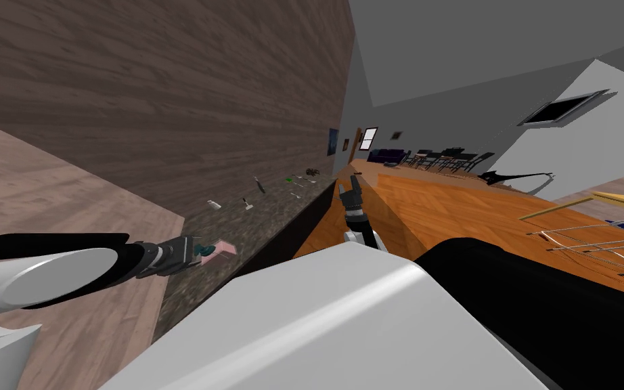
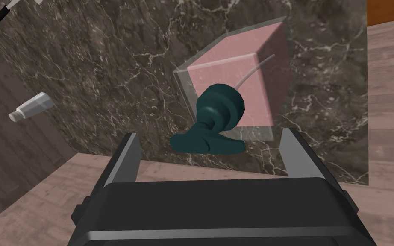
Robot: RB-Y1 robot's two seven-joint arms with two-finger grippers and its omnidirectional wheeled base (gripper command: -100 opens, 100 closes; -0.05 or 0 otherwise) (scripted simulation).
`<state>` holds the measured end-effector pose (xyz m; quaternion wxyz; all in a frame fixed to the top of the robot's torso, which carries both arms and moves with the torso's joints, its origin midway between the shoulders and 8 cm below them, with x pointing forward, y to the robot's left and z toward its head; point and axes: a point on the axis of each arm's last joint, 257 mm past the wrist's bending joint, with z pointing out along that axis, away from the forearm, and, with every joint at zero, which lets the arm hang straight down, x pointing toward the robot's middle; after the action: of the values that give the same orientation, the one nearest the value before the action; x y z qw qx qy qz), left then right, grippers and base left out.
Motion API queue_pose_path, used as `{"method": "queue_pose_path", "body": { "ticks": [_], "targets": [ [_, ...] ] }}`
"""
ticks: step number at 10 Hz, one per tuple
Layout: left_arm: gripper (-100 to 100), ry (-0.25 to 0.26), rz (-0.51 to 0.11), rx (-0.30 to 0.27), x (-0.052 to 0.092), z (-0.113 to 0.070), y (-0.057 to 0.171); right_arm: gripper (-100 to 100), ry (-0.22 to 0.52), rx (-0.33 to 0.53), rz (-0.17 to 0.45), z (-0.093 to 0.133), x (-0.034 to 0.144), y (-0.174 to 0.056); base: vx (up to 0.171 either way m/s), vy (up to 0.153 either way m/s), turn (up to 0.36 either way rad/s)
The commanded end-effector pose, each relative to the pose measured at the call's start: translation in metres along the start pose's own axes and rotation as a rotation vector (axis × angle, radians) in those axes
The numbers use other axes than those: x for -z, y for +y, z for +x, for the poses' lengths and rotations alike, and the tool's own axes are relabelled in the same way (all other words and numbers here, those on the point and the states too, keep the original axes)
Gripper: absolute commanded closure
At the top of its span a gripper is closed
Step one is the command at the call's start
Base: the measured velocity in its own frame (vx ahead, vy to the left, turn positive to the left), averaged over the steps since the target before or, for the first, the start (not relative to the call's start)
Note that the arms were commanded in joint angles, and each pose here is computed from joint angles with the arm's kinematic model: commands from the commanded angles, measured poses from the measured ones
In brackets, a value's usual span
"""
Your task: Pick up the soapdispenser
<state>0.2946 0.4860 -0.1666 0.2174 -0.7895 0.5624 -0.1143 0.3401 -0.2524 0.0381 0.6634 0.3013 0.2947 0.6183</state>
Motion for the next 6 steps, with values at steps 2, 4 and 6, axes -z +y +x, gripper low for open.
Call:
{"method": "queue_pose_path", "body": {
  "ticks": [2, 4, 6],
  "targets": [
    [-100, -0.002, 0.005, 0.002, -0.0136, -0.0027, -0.0028, 0, 0.0, 0.0, 0.0, 0.0, 0.0, 0.0, -0.008, -0.013, -0.025],
    [-100, -0.004, 0.003, 0.003, -0.0156, -0.0033, -0.002, 0, 0.0, 0.0, 0.0, 0.0, 0.0, 0.0, -0.004, -0.006, -0.01],
    [100, -0.003, 0.005, 0.002, -0.0162, -0.0033, -0.0025, 0, 0.0, 0.0, 0.0, 0.0, 0.0, 0.0, 0.0, 0.0, 0.0]
  ]
}}
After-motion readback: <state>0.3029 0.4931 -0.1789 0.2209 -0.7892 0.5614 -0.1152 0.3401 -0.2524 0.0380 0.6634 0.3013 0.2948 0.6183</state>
